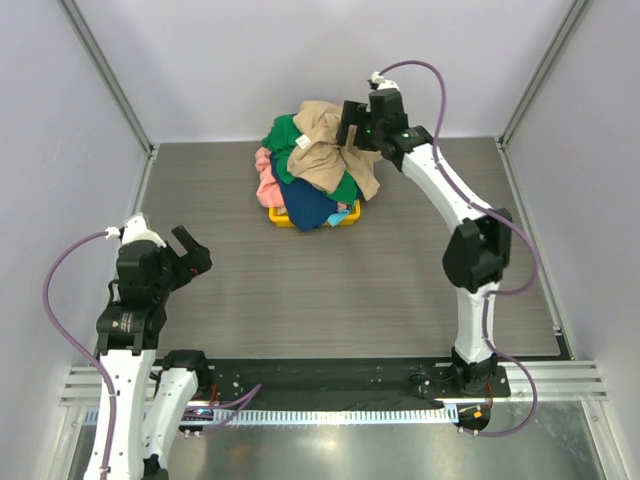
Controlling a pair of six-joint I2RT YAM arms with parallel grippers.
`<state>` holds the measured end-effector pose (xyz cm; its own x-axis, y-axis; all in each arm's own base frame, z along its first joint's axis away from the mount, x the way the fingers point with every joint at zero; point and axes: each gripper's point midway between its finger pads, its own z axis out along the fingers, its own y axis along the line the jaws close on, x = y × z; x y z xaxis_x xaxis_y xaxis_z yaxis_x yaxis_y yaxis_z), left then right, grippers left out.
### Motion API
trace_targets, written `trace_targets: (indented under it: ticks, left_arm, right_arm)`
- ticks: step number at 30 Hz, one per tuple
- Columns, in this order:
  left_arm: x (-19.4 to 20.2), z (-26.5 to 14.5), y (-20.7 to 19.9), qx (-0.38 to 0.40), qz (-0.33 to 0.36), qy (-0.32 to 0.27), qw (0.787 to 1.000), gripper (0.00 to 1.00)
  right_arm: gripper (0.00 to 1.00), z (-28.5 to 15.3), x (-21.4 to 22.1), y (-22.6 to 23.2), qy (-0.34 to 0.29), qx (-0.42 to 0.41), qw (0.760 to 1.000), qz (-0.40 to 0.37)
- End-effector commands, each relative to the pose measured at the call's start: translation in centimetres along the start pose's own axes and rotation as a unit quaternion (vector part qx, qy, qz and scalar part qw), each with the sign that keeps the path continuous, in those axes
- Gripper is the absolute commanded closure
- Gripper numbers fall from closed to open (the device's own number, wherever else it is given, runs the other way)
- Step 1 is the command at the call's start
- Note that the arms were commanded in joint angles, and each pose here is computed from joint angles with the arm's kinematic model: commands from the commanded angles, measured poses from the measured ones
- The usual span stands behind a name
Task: Fold and stack the t-shirts
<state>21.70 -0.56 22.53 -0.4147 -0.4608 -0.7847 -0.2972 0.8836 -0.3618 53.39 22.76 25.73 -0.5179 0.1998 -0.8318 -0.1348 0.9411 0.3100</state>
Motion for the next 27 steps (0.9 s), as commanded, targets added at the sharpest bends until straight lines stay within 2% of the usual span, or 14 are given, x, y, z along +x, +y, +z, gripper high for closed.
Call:
trace_targets:
  ticks: [1, 4, 7, 8, 9, 10, 13, 16, 17, 18, 20, 21, 24, 27]
  left_arm:
    - [-0.6, -0.1, -0.8, 0.019, 0.015, -0.008, 1.000, 0.00]
    - [-0.6, 0.0, -0.9, 0.024, 0.017, -0.006, 1.000, 0.00]
    - [-0.5, 0.1, -1.0, 0.024, 0.017, -0.004, 1.000, 0.00]
    - [-0.5, 0.2, -0.9, 0.024, 0.017, -0.002, 1.000, 0.00]
    - [-0.4, 0.2, -1.0, 0.024, 0.018, -0.001, 1.000, 0.00]
    - [-0.4, 0.2, -1.0, 0.026, 0.018, 0.000, 0.999, 0.00]
    - [-0.4, 0.4, -1.0, 0.025, 0.020, 0.003, 0.999, 0.00]
    - [-0.3, 0.6, -1.0, 0.022, 0.020, 0.007, 1.000, 0.00]
    - [-0.2, 0.7, -1.1, 0.023, 0.019, 0.011, 0.999, 0.00]
    - [-0.1, 1.0, -1.2, 0.023, 0.017, 0.016, 0.999, 0.00]
    - [0.5, 1.9, -1.4, 0.022, 0.014, 0.042, 0.999, 0.00]
    - [0.3, 2.1, -1.9, 0.028, 0.012, 0.046, 0.998, 0.00]
    - [-0.2, 3.1, -3.4, 0.045, -0.005, 0.055, 0.997, 0.00]
    - [-1.5, 4.5, -5.5, 0.060, -0.015, 0.049, 0.997, 0.00]
  right_arm:
    - [0.01, 2.1, -2.4, 2.4, -0.028, -0.023, 0.999, -0.025]
    - [0.02, 4.8, -2.7, 2.8, -0.038, -0.023, 0.999, -0.026]
    - [0.52, 5.8, -3.6, 2.8, -0.055, -0.014, 0.998, -0.031]
    - [0.77, 5.5, -4.2, 2.7, -0.062, -0.011, 0.997, -0.032]
    - [0.90, 5.2, -4.7, 2.6, -0.068, -0.005, 0.997, -0.033]
    - [0.98, 4.7, -5.1, 2.7, -0.074, -0.005, 0.997, -0.031]
    - [0.99, 1.2, -7.8, 3.5, -0.101, -0.013, 0.994, -0.037]
    - [0.99, -4.3, -11.9, 5.1, -0.149, -0.030, 0.987, -0.053]
    - [0.99, -8.1, -14.4, 5.7, -0.182, -0.037, 0.981, -0.053]
    - [0.99, -10.0, -15.6, 5.7, -0.200, -0.036, 0.978, -0.057]
    - [0.99, -14.3, -17.9, 4.5, -0.237, -0.004, 0.970, -0.051]
    - [0.99, -19.2, -20.1, 4.0, -0.276, 0.006, 0.960, -0.043]
    - [0.99, -24.3, -20.2, -0.9, -0.305, 0.115, 0.945, -0.026]
    - [0.99, -29.6, -17.3, -6.4, -0.312, 0.221, 0.924, 0.015]
